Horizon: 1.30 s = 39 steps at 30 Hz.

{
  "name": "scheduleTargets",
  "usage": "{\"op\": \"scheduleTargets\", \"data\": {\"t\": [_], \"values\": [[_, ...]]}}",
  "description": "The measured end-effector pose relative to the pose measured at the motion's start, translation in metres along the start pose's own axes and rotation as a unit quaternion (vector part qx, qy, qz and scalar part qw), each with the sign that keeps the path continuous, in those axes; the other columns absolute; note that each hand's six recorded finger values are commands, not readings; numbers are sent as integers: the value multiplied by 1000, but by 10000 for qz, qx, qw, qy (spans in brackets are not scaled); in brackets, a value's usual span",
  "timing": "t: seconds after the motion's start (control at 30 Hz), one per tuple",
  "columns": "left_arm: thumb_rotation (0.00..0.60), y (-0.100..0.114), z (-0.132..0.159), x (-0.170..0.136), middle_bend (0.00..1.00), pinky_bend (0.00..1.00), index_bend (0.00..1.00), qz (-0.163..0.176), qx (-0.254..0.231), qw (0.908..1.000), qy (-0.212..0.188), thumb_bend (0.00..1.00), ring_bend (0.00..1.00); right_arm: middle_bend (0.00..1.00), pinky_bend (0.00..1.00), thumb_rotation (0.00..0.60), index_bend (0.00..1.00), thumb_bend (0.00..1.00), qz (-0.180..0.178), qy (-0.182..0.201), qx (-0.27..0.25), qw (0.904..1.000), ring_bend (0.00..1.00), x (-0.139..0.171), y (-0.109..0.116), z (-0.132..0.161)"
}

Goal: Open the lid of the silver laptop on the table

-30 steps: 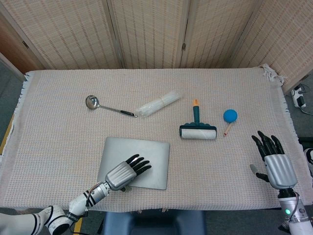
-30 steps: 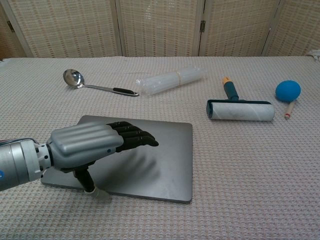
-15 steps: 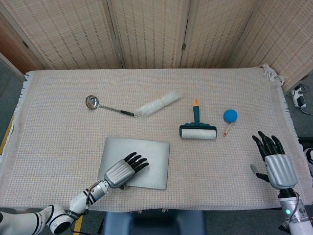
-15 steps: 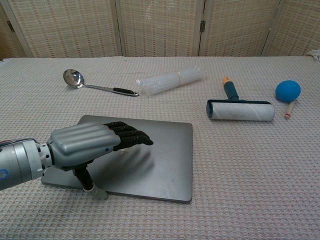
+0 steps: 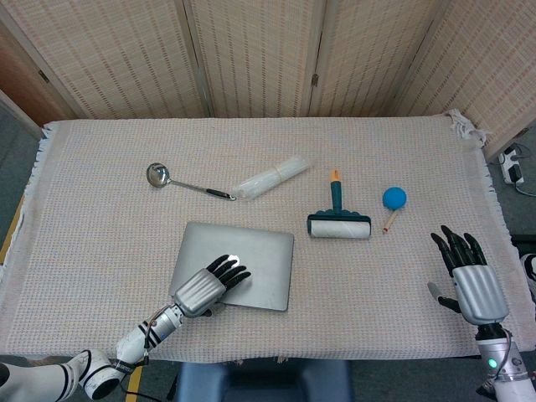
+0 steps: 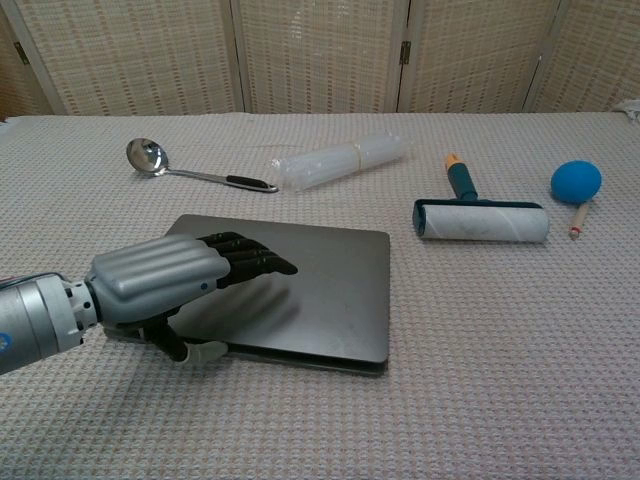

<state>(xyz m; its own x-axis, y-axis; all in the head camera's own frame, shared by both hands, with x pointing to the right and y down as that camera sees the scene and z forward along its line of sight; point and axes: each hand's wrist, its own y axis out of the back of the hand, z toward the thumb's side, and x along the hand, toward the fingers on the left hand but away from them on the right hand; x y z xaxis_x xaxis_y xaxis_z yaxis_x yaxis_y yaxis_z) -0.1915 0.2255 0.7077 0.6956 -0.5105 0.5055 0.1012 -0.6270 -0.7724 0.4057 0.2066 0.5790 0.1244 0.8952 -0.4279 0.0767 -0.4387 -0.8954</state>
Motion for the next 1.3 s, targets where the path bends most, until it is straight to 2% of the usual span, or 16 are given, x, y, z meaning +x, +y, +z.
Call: {"op": "scheduleTargets", "data": {"t": [0.23, 0.4, 0.57, 0.63, 0.83, 1.03, 1.3], "values": [[600, 3, -7, 3, 187, 0, 143, 482, -32, 9988, 35, 550, 98, 14, 0, 600, 0, 322, -1, 156, -142, 9998, 90, 3, 0, 6], [600, 12, -12, 11, 187, 0, 121, 978, -49, 9952, 80, 635, 90, 26, 13, 600, 0, 334, 202, 420, -359, 9983, 108, 8, -3, 15], [600, 30, -13, 26, 187, 0, 110, 1426, -137, 9896, 106, 664, 84, 64, 65, 600, 0, 584, 523, 813, -502, 9941, 146, 11, -8, 29], [600, 39, -13, 33, 187, 0, 104, 1542, -127, 9879, 106, 665, 82, 74, 78, 600, 0, 631, 632, 955, -542, 9919, 160, 12, -10, 35], [600, 55, -16, 47, 176, 0, 74, 1606, -32, 9868, 184, 666, 61, 98, 101, 600, 0, 677, 1031, 1415, -711, 9820, 189, 12, -20, 54], [600, 68, -17, 54, 141, 0, 37, 1623, 70, 9864, 263, 657, 34, 117, 101, 600, 0, 705, 1542, 1909, -655, 9672, 192, 8, -35, 77], [600, 81, -17, 60, 124, 0, 18, 1613, 195, 9861, 341, 603, 14, 49, 6, 600, 0, 712, 2180, 2544, -330, 9416, 96, -10, -62, 118]]}}
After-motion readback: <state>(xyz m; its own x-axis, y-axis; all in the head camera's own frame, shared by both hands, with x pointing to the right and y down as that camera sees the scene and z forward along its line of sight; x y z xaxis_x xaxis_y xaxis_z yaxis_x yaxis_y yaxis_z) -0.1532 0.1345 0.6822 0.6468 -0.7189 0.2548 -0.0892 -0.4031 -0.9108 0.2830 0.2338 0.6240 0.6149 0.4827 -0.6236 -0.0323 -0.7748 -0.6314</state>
